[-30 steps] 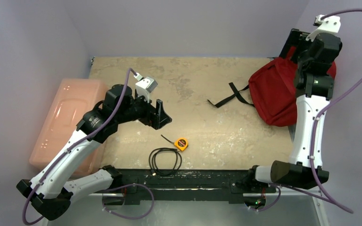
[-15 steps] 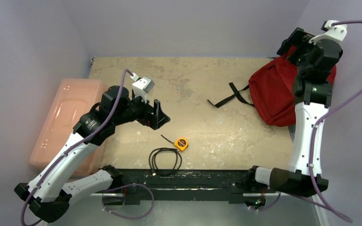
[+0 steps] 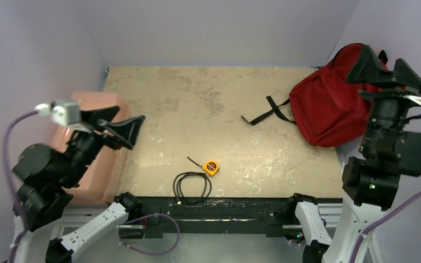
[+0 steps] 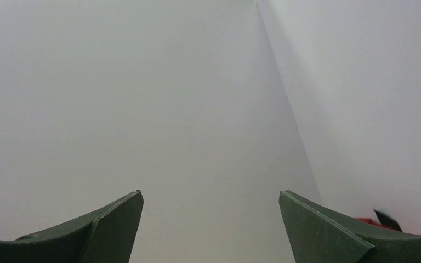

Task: Pack the student bag
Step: Reset both arms

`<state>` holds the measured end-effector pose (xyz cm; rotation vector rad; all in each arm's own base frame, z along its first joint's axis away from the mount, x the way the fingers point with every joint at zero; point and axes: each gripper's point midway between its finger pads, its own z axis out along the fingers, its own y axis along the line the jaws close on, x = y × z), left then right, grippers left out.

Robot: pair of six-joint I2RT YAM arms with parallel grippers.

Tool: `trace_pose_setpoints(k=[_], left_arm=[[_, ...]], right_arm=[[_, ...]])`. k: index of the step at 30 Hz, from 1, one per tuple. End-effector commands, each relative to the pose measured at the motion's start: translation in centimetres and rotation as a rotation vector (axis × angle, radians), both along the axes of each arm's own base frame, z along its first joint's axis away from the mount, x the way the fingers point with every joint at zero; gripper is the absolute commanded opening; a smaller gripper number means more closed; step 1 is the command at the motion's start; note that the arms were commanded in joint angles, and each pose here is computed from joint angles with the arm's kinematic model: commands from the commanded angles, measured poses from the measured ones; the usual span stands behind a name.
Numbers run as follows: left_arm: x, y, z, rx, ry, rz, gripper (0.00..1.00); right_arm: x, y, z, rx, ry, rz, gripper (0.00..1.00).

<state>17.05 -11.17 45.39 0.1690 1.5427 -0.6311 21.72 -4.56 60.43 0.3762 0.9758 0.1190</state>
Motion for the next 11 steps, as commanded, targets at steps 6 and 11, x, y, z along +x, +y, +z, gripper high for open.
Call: trace_pose_setpoints(k=[6, 11], left_arm=[[-2.8, 7.3, 6.0, -0.122, -0.213, 0.236, 0.94], [-2.6, 7.2, 5.6, -0.107, -0.197, 0.237, 0.94]], right_arm=[[-4.0, -0.1, 3.0, -0.018, -0.136, -0.054, 0.99], [-4.9, -0.9, 2.7, -0.02, -0.126, -0.113, 0.99]])
